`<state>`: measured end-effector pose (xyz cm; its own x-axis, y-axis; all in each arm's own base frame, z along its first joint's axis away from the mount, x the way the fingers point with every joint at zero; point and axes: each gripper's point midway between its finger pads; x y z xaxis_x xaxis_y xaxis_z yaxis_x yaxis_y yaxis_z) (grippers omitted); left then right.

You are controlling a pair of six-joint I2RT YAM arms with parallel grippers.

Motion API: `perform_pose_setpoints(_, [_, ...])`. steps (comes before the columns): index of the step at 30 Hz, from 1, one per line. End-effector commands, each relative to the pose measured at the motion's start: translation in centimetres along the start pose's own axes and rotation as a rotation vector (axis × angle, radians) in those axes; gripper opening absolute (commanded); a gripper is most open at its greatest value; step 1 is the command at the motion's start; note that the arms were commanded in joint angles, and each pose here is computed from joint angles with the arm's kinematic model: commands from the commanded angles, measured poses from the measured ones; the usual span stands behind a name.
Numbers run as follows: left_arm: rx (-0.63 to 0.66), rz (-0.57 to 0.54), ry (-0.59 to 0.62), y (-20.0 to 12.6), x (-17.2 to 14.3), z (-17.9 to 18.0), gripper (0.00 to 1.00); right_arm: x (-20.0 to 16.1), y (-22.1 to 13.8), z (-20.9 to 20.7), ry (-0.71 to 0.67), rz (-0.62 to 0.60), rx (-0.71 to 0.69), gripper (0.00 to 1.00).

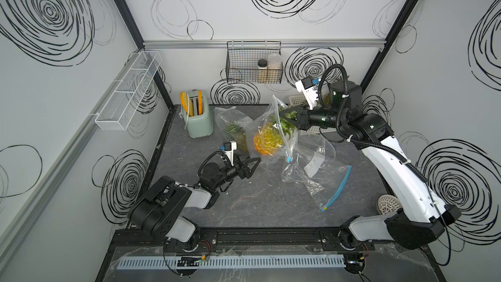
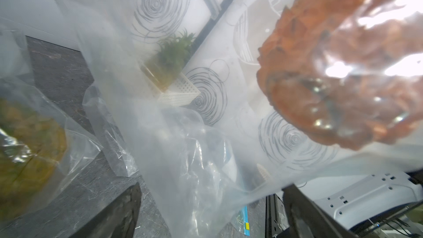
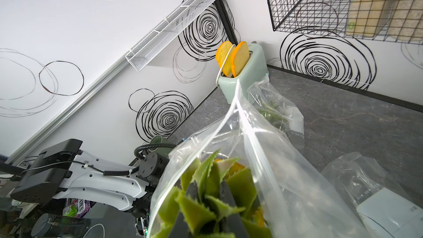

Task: Open the zip-top bag and take out the pineapple
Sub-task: Pick up the pineapple from the zipper food storage bag.

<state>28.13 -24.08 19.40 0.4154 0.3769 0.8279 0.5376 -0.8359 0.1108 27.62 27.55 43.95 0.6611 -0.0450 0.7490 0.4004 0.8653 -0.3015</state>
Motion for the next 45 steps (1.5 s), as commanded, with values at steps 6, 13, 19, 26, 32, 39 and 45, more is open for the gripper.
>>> perform_pose_setpoints(6, [-0.311,-0.106,0.051,1.0,3.2,-6.1,0.68,1.4,-1.1,2.1,-0.037,-0.063,0.052,0.00])
perform_pose_setpoints(13, [-0.301,-0.064,0.031,1.6,2.2,-6.0,0.00,0.3,-0.4,0.8,-0.018,-0.041,0.028,0.00])
perform_pose_setpoints(19, [0.041,0.081,0.037,2.3,0.1,-0.3,0.00,-1.0,-0.3,0.1,-0.009,-0.017,0.012,0.00])
perform_pose_setpoints(26, [0.379,0.109,0.167,-0.3,2.1,3.4,0.00,-1.5,-0.9,0.2,-0.013,-0.019,0.012,0.00])
perform_pose_setpoints(32, [0.557,0.150,0.176,-2.8,1.6,6.4,0.00,-1.4,-1.2,0.7,-0.030,-0.021,0.030,0.00])
perform_pose_setpoints(39, [0.624,0.173,0.161,-4.2,0.0,7.9,0.00,-1.3,-1.4,1.2,-0.042,-0.032,0.049,0.00])
perform_pose_setpoints(45, [0.686,0.180,0.158,-5.4,-0.6,8.8,0.00,-0.8,-2.1,1.9,-0.052,-0.058,0.063,0.00])
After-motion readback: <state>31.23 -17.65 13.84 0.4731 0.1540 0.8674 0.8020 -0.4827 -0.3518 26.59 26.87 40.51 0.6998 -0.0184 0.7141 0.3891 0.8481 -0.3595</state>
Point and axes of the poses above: each gripper's point midway between its finger pads, its own y axis out along the fingers, its own z axis along the line the jaws close on, x = y × z, and after that the axes turned 8 degrees about y, right-handed
